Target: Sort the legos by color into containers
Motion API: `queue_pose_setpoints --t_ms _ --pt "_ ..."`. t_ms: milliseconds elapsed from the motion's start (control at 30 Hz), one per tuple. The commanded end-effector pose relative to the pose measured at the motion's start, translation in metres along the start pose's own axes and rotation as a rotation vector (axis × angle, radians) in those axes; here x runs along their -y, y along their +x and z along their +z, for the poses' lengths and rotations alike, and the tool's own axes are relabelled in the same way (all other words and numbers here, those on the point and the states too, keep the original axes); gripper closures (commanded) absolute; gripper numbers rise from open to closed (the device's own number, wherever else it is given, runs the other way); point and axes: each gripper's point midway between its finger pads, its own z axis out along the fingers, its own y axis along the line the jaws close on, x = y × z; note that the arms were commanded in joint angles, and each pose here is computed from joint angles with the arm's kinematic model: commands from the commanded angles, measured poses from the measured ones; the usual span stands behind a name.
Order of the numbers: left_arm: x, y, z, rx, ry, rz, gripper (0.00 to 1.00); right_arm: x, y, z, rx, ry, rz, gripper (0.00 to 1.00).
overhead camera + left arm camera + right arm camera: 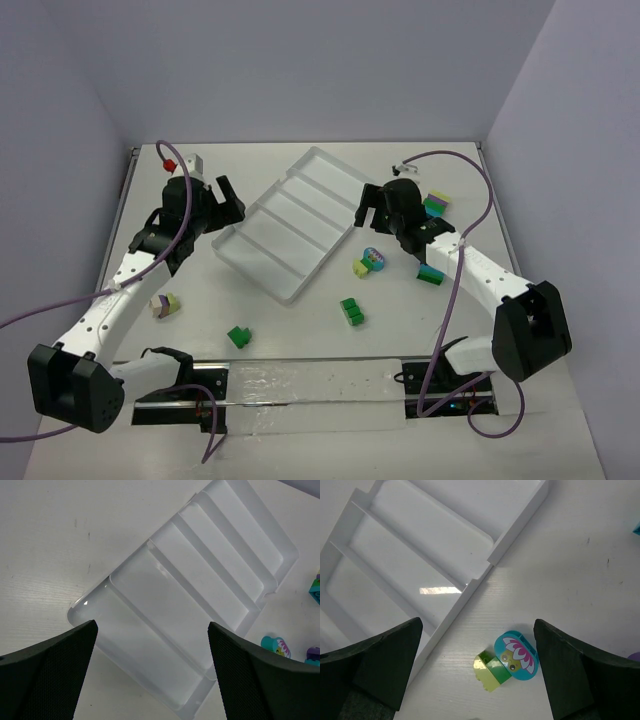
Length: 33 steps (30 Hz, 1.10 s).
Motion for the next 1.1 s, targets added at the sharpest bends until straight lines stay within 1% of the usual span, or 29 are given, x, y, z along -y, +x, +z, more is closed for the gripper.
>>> queue_pose_setpoints --t_ms 0,167,267,333,400,433,467,567,700,733,833,967,1067 --pt "0.012 -0.02 -0.008 0.056 0.044 -0.005 0.01 -0.008 -0.02 -0.011 0.073 -0.033 0.005 0.0" --pt "0.004 -0.014 -0.003 0.035 0.004 -0.002 0.01 -0.011 -0.02 -0.013 0.076 -0.048 0.001 0.0" --pt "-0.008 -0.001 0.006 -0.015 -0.069 -0.006 0.01 -0.013 -0.018 -0.012 0.07 -0.065 -0.001 0.0" --pt "-0.025 0.002 0.013 -0.026 -0.17 -0.017 0.01 -0.013 -0.017 -0.012 0.064 -0.063 -0.002 0.0" --pt "-0.04 0.011 0.019 -0.065 -0.274 -0.047 0.01 -0.011 -0.013 -0.011 0.055 -0.062 -0.007 0.0" --pt "-0.05 0.014 0.021 -0.078 -0.348 -0.064 0.01 -0.013 -0.01 -0.012 0.049 -0.078 -0.017 0.0" --pt "-0.061 0.014 0.022 -0.066 -0.423 -0.087 0.01 -0.018 -0.008 -0.012 0.047 -0.114 -0.021 0.0" --pt "-0.08 0.026 0.024 -0.102 -0.555 -0.119 0.01 -0.023 -0.004 -0.015 0.051 -0.161 -0.034 0.0" --pt "-0.091 0.048 0.022 -0.137 -0.602 -0.206 0.01 -0.017 -0.009 -0.013 0.039 -0.106 -0.039 0.0" --pt "-0.088 0.045 0.021 -0.122 -0.584 -0.232 0.01 -0.013 -0.006 -0.012 0.026 -0.087 -0.043 0.0" --pt "-0.098 0.057 0.012 -0.113 -0.583 -0.297 0.01 -0.013 -0.013 -0.012 0.023 -0.064 -0.049 0.0" --pt "-0.102 0.06 -0.007 -0.096 -0.546 -0.369 0.01 -0.023 -0.018 -0.018 0.006 -0.106 -0.072 0.0" --pt "-0.121 0.061 -0.025 -0.061 -0.614 -0.383 0.01 -0.029 -0.028 -0.025 0.016 -0.122 -0.083 0.0"
